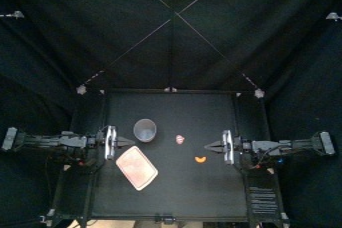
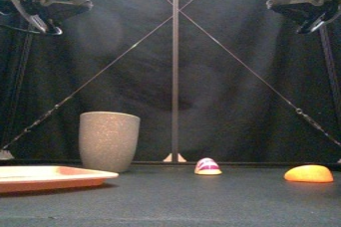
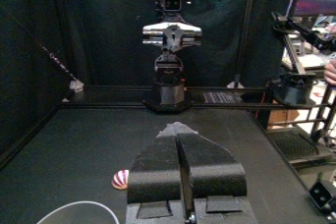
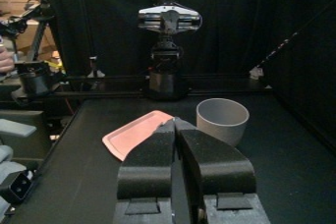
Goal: Pick the tangerine then place it on the pink plate
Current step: Pick the tangerine
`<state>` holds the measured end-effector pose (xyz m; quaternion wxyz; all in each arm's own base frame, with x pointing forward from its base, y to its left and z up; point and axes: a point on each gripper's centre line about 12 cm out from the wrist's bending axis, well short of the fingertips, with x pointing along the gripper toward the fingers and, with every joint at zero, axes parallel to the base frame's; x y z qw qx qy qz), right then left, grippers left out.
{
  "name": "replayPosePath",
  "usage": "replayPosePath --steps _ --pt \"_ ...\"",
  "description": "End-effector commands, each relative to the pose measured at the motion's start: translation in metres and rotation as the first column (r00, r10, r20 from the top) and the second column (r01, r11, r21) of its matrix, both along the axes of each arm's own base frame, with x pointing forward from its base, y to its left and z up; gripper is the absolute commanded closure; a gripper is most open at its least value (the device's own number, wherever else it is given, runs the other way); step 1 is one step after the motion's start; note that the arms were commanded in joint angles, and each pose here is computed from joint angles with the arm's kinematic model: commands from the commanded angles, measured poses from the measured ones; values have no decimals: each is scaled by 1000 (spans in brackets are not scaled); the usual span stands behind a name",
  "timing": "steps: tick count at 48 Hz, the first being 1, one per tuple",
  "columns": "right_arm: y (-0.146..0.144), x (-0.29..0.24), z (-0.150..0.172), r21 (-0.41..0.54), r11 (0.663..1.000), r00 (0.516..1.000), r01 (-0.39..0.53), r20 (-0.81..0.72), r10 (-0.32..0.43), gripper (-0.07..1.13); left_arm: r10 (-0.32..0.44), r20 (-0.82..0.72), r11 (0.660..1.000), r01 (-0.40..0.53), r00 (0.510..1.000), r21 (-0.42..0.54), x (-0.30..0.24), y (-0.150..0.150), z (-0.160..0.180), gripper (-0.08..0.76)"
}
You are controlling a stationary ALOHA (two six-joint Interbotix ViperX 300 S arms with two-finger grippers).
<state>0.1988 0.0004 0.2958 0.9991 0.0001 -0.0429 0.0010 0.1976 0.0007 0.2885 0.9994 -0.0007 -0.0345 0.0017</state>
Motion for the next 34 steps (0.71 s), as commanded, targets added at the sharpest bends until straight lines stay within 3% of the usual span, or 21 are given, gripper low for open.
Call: replayPosePath --steps 1,8,13,19,23,28,34 --pt "6 5 -2 50 998 999 -31 -22 32 1032 -1 -46 999 3 999 48 5 0 9 617" --pt "8 18 -11 136 991 988 -18 -148 38 1006 9 -110 999 -3 994 51 7 2 11 611" --pt "4 27 -25 155 988 964 15 -264 26 913 20 -112 999 -14 994 53 7 4 13 608" --pt "-2 35 -35 200 978 946 66 -323 2 626 35 -115 998 -29 993 59 7 7 12 608" --pt "-7 39 -43 233 967 935 103 -355 -15 324 46 -118 998 -40 992 56 6 9 10 608" --pt "-11 44 -59 235 962 907 139 -420 -28 43 55 -123 997 -49 991 53 6 11 9 608" --pt "-10 47 -86 214 965 851 153 -525 -19 3 67 -133 997 -61 989 53 5 13 4 608"
